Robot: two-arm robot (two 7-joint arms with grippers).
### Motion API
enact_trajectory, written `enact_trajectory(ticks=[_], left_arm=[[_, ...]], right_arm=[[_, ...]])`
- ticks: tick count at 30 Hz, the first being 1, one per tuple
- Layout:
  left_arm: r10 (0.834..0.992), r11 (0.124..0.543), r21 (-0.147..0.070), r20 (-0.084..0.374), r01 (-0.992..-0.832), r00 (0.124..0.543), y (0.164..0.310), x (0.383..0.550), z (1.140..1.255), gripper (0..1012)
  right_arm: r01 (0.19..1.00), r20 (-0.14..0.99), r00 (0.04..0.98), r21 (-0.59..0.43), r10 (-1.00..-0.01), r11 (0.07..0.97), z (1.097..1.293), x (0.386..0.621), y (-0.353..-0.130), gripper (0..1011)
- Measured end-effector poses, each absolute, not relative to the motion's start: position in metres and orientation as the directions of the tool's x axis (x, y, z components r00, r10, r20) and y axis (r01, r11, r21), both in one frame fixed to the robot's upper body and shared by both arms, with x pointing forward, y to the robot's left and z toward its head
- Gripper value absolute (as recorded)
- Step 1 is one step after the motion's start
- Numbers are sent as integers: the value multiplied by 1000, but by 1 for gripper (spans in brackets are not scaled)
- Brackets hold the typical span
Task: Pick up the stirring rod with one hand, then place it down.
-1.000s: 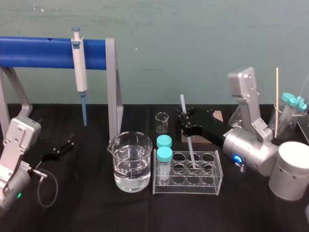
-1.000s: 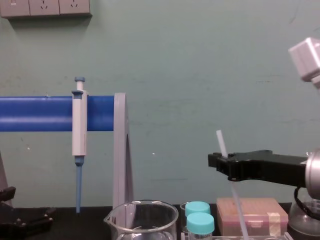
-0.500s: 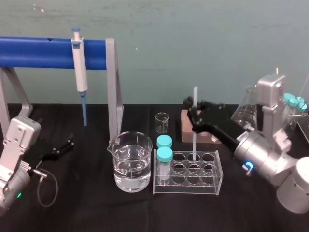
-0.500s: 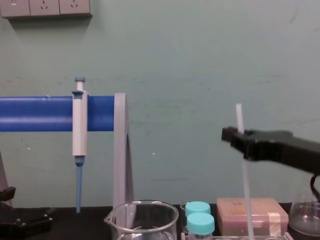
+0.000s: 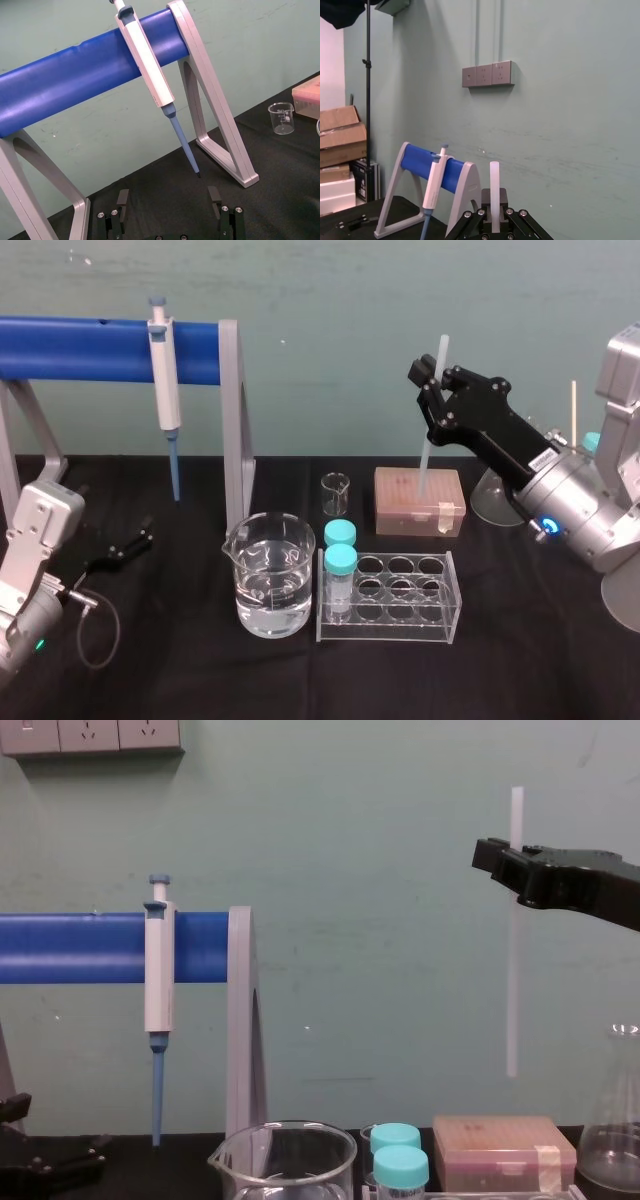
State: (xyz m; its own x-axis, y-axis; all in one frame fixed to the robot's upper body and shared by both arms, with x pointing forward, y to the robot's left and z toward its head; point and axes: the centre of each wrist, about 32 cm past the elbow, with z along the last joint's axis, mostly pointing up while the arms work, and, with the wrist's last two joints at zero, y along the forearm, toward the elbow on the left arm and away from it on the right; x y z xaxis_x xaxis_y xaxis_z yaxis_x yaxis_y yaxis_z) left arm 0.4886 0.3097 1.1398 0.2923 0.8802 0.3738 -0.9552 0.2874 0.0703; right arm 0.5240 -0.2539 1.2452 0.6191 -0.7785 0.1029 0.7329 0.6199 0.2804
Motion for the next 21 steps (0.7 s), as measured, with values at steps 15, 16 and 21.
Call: enact_trajectory(ticks=[15, 16, 21], left_arm=[[880, 287, 70, 374, -955, 292, 310, 489, 1140, 1000], [880, 287, 70, 374, -955, 292, 310, 489, 1140, 1000], [880, 287, 70, 374, -955, 292, 310, 489, 1140, 1000]], right_arm=[[747, 98, 607, 265, -788, 609, 1246, 524, -256, 70], [748, 98, 607, 265, -788, 609, 1246, 524, -256, 70], [751, 97, 606, 257, -789, 608, 1244, 525, -256, 70]])
